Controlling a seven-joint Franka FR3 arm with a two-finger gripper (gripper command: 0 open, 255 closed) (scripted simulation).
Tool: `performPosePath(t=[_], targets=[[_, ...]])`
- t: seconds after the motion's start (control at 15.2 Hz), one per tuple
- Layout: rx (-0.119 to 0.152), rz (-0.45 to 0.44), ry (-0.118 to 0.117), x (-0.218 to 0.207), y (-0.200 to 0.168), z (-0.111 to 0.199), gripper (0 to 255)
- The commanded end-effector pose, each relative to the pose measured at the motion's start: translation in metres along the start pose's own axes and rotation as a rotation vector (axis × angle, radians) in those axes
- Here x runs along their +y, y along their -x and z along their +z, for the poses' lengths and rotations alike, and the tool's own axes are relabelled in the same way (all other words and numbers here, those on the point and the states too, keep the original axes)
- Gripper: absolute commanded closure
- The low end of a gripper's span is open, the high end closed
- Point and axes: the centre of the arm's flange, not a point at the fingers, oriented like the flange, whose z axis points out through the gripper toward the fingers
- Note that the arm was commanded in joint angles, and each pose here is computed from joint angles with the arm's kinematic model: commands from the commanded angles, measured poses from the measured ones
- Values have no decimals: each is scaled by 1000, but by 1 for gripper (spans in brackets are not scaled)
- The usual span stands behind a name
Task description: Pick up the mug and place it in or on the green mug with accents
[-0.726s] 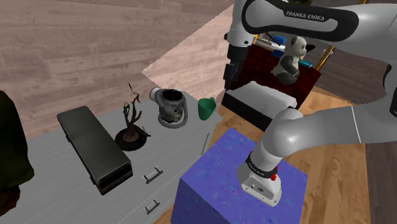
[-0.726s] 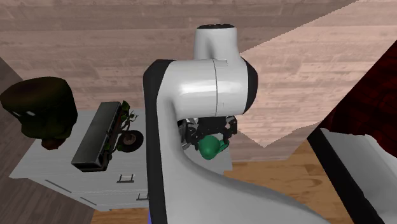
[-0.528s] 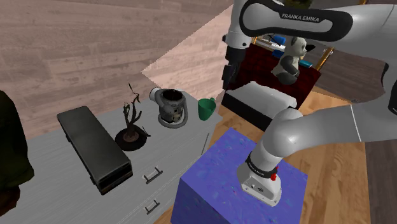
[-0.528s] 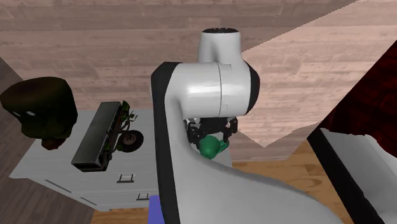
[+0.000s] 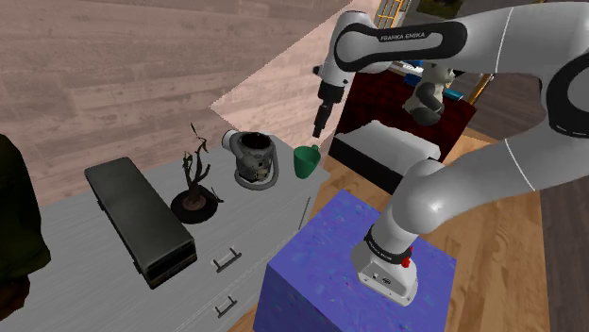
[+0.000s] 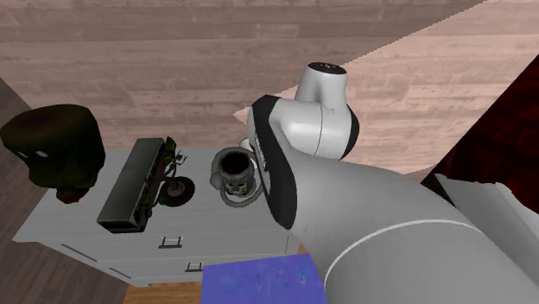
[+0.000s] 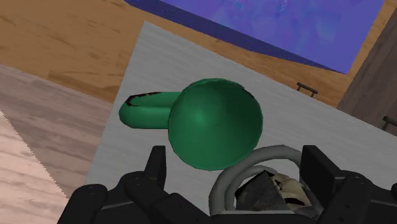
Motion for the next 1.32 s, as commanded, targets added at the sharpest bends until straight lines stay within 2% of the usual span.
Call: performPosePath(t=[0.0, 0.59, 1.12, 1.19, 1.25], targets=[[31, -57, -21, 19, -13, 14, 0], [160, -299, -126, 76, -91, 78, 0], [274, -514, -220, 104, -175, 130, 0], [286, -536, -230, 106, -184, 135, 0], [286, -536, -230, 105, -185, 140, 0]])
